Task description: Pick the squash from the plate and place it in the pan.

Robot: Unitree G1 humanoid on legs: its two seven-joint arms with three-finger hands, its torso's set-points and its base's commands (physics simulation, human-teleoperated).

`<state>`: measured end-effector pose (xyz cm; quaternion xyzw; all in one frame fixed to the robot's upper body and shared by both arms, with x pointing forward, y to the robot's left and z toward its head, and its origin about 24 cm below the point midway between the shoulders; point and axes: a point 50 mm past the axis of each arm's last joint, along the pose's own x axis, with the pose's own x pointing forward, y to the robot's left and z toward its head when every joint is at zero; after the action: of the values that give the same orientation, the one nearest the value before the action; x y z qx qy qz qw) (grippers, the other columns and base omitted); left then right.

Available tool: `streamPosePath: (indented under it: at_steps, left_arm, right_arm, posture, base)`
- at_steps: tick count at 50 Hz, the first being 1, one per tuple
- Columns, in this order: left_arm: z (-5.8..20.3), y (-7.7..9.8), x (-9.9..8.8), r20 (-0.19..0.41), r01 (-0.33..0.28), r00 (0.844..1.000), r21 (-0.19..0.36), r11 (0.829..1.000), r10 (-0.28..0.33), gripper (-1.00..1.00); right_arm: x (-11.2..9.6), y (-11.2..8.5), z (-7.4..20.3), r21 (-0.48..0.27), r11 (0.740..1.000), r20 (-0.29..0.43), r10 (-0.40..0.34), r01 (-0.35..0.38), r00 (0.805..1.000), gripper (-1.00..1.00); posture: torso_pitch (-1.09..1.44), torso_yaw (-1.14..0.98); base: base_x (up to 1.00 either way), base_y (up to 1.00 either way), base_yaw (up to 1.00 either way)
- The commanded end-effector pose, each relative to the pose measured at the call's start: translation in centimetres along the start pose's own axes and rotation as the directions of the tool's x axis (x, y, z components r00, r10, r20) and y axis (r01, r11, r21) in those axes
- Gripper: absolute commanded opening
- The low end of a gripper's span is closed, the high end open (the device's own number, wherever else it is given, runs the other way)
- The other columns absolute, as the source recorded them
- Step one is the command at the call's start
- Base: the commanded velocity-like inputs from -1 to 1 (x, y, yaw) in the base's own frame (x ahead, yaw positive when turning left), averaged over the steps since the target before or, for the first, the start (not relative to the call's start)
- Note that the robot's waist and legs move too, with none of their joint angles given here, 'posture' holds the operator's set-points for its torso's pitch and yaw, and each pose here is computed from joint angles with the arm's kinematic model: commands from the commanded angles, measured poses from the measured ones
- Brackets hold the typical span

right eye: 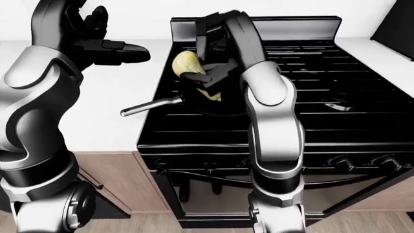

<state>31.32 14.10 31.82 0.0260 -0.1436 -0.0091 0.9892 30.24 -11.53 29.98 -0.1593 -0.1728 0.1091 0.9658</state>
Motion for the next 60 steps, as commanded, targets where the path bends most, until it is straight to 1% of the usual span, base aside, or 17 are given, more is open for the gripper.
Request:
streamPosePath:
  at_steps: [1,14,29,41,55,57,58,60]
  left_arm:
    - [1.7,0.0,-0.2,0.083,-0.002,0.997,-0.002,1.0,0.002,1.0]
    - [1.6,0.1,-0.1,0.082,-0.003,0.997,-0.002,1.0,0.003,1.0]
    - [1.8,0.0,-0.2,0.083,-0.003,0.997,-0.003,1.0,0.004,1.0]
    - [1.6,0.0,0.0,0.082,-0.005,0.997,-0.001,1.0,0.005,1.0]
    - [1.7,0.1,-0.1,0.084,-0.006,0.996,-0.003,1.0,0.006,1.0]
    - [1.6,0.1,-0.1,0.083,-0.006,0.997,-0.004,1.0,0.007,1.0]
    - [1.6,0.0,-0.2,0.08,-0.007,0.997,-0.003,1.0,0.008,1.0]
    - [1.6,0.1,-0.1,0.08,-0.008,0.997,-0.004,1.0,0.008,1.0]
  right_arm:
    - [-0.5,-0.8,2.5,-0.02,0.998,0.132,-0.05,0.053,0.99,-1.0]
    - [-0.3,-0.8,2.4,-0.021,0.998,0.128,-0.049,0.052,0.991,-1.0]
    - [-0.4,-0.9,2.6,-0.02,0.998,0.136,-0.052,0.055,0.989,-1.0]
    - [-0.2,-0.9,2.4,-0.021,0.998,0.131,-0.051,0.054,0.99,-1.0]
    - [-0.5,-1.1,2.9,-0.024,0.998,0.134,-0.061,0.065,0.989,-1.0]
    - [-0.5,-1.1,3.2,-0.024,0.998,0.135,-0.059,0.063,0.989,-1.0]
    - [0.6,-2.2,5.5,-0.086,0.994,0.133,-0.05,0.062,0.99,-1.0]
    - [1.3,-2.6,5.9,-0.1,0.993,0.127,-0.047,0.06,0.991,-1.0]
  posture:
    - [0.0,0.0]
    - [0.0,0.0]
    - [0.0,0.0]
    - [0.0,0.0]
    - [0.0,0.0]
    - [0.0,0.0]
    - [0.0,0.0]
    - [0.0,0.0]
  base:
    - [0.04,0.0,0.0]
    - [0.06,0.0,0.0]
    - [0.38,0.0,0.0]
    - [0.0,0.0,0.0]
    - [0.0,0.0,0.0]
    - [0.0,0.0,0.0]
    - [0.0,0.0,0.0]
    - [0.0,0.0,0.0]
